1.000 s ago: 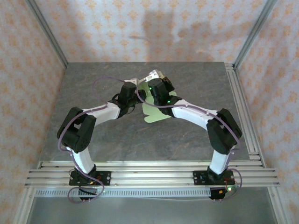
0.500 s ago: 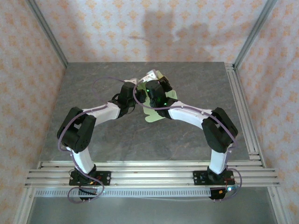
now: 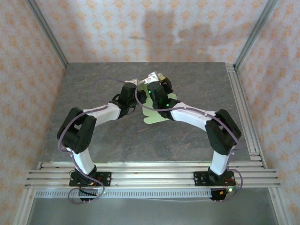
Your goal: Fold the paper box
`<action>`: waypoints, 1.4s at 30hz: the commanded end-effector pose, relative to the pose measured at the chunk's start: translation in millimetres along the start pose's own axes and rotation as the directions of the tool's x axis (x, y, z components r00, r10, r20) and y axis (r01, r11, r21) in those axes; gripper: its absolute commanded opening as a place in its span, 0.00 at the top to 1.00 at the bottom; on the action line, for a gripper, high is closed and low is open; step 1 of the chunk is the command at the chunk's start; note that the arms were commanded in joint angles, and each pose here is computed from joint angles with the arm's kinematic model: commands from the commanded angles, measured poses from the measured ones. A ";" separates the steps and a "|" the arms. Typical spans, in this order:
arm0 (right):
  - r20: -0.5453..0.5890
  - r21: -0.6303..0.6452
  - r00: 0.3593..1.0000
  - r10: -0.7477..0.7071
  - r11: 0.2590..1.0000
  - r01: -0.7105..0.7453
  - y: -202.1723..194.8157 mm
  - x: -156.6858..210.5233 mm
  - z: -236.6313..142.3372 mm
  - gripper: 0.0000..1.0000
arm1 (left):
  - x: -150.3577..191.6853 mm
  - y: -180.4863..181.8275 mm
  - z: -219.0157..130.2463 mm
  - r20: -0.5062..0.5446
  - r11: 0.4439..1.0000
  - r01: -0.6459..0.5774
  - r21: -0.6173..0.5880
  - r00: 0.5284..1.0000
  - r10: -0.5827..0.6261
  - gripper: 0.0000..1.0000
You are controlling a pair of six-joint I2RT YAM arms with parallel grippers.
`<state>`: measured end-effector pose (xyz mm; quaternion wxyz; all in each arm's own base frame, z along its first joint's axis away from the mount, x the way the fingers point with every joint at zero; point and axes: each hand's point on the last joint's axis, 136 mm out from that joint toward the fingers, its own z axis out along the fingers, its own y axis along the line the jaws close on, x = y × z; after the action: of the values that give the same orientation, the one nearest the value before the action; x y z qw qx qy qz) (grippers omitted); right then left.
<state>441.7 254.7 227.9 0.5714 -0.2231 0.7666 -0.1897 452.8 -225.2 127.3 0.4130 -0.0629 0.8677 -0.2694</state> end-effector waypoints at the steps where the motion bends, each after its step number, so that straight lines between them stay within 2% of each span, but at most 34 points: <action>1: 0.005 -0.245 0.985 0.173 0.955 -0.167 0.1 -8.3 -19.4 0.37 | -25.0 -24.1 -14.4 0.060 0.998 -0.030 0.053 0.998 0.026 1.00; 3: -0.025 -0.377 0.977 0.213 0.903 -0.207 5.1 -5.2 -27.8 0.24 | -24.7 -24.2 -13.8 0.058 0.998 -0.030 0.053 0.998 0.027 1.00; 7: -0.061 -0.536 0.967 0.249 0.809 -0.242 2.2 -1.1 -46.1 0.12 | -22.7 -23.2 -12.5 0.053 0.998 -0.030 0.053 0.998 0.027 1.00; 12: -0.105 -0.691 0.940 0.324 0.656 -0.303 -14.9 4.8 -65.4 0.09 | -23.3 -25.0 -13.1 0.052 0.997 -0.036 0.062 0.998 0.032 1.00; 17: -0.170 -0.822 0.914 0.369 0.459 -0.338 -30.1 16.4 -78.4 0.10 | -22.4 -31.4 -13.5 0.039 0.994 -0.052 0.097 0.998 0.048 1.00; 19: -0.179 -0.848 0.917 0.355 0.416 -0.327 -32.9 21.4 -79.0 0.10 | -20.5 -35.3 -13.3 0.032 0.991 -0.060 0.121 0.998 0.056 1.00; 25: -0.171 -0.857 0.942 0.288 0.429 -0.286 -33.6 29.5 -63.2 0.10 | -18.7 -42.9 -12.9 0.023 0.984 -0.061 0.168 0.998 0.058 1.00; 30: -0.180 -0.863 0.947 0.265 0.419 -0.282 -27.9 30.2 -49.0 0.18 | -18.9 -45.3 -13.5 0.014 0.983 -0.068 0.172 0.998 0.066 1.00; 42: -0.157 -0.868 0.952 0.264 0.422 -0.260 -28.2 25.2 -46.4 0.49 | -15.9 -46.2 -7.7 -0.004 0.982 -0.059 0.177 0.998 0.060 1.00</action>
<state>393.7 214.5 217.6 0.3822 -0.3471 0.7963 0.3151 446.5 -248.2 143.7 0.4011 -0.0127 0.8588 -0.3185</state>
